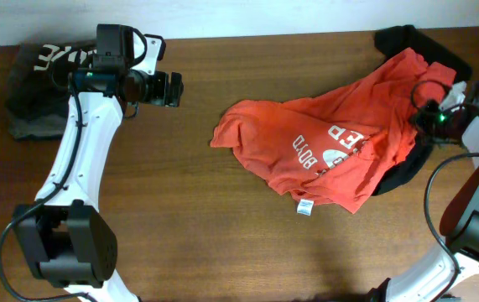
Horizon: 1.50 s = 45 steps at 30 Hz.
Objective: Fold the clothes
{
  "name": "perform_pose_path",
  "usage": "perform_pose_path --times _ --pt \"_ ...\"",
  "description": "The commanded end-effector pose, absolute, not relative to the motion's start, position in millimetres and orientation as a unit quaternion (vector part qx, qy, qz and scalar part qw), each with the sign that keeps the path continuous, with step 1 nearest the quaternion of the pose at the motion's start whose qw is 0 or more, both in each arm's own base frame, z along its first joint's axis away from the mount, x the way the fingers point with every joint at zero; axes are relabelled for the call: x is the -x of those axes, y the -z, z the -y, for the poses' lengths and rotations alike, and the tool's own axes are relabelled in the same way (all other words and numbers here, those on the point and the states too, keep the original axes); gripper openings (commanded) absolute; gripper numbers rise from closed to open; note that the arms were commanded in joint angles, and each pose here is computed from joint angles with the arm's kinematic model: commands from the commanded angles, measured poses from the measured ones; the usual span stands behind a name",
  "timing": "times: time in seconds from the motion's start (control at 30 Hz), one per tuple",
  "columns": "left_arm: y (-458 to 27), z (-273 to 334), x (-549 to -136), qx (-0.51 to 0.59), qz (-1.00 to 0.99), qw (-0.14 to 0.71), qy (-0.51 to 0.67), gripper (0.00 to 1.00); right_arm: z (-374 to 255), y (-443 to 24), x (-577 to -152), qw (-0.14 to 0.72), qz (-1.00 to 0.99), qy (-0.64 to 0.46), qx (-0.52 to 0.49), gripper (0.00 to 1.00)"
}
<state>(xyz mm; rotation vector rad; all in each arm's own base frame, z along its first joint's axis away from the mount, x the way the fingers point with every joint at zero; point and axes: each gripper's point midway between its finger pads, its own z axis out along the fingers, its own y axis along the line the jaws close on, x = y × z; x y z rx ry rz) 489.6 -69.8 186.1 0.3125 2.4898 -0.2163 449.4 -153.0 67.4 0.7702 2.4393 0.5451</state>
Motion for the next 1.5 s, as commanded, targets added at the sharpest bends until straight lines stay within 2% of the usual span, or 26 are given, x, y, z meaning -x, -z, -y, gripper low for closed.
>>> perform_pose_path --times 0.0,0.2,0.3,0.67,0.93,1.27,1.47 --pt "-191.3 72.4 -496.0 -0.123 -0.936 0.318 0.086 0.99 80.8 -161.4 -484.4 0.336 -0.885 -0.280 -0.157 0.04" --pt "-193.6 71.9 -499.1 -0.123 -0.934 0.325 0.085 0.99 -36.5 -245.7 -499.4 0.367 -0.872 -0.323 -0.018 0.04" --pt "-193.7 59.6 -501.6 -0.112 -0.935 0.327 0.074 0.99 -127.5 -308.2 -493.5 0.390 -0.849 -0.349 0.082 0.04" --pt "-190.3 -17.4 -493.7 -0.037 -0.948 0.311 0.052 0.99 -233.5 -392.1 -468.0 0.462 -0.811 -0.320 0.163 0.04" --pt "-203.4 -60.2 -478.1 0.003 -0.949 0.313 0.038 0.99 -266.5 -375.8 -462.5 0.461 -0.828 -0.276 0.162 0.04" --pt "-227.6 -57.9 -469.6 -0.012 -0.941 0.334 0.043 0.99 -325.8 -314.3 -487.5 0.441 -0.833 -0.276 0.187 0.04" --pt "-237.5 -59.3 -465.9 -0.011 -0.938 0.343 0.040 0.99 -378.7 -313.5 -492.4 0.478 -0.792 -0.311 0.217 0.04"
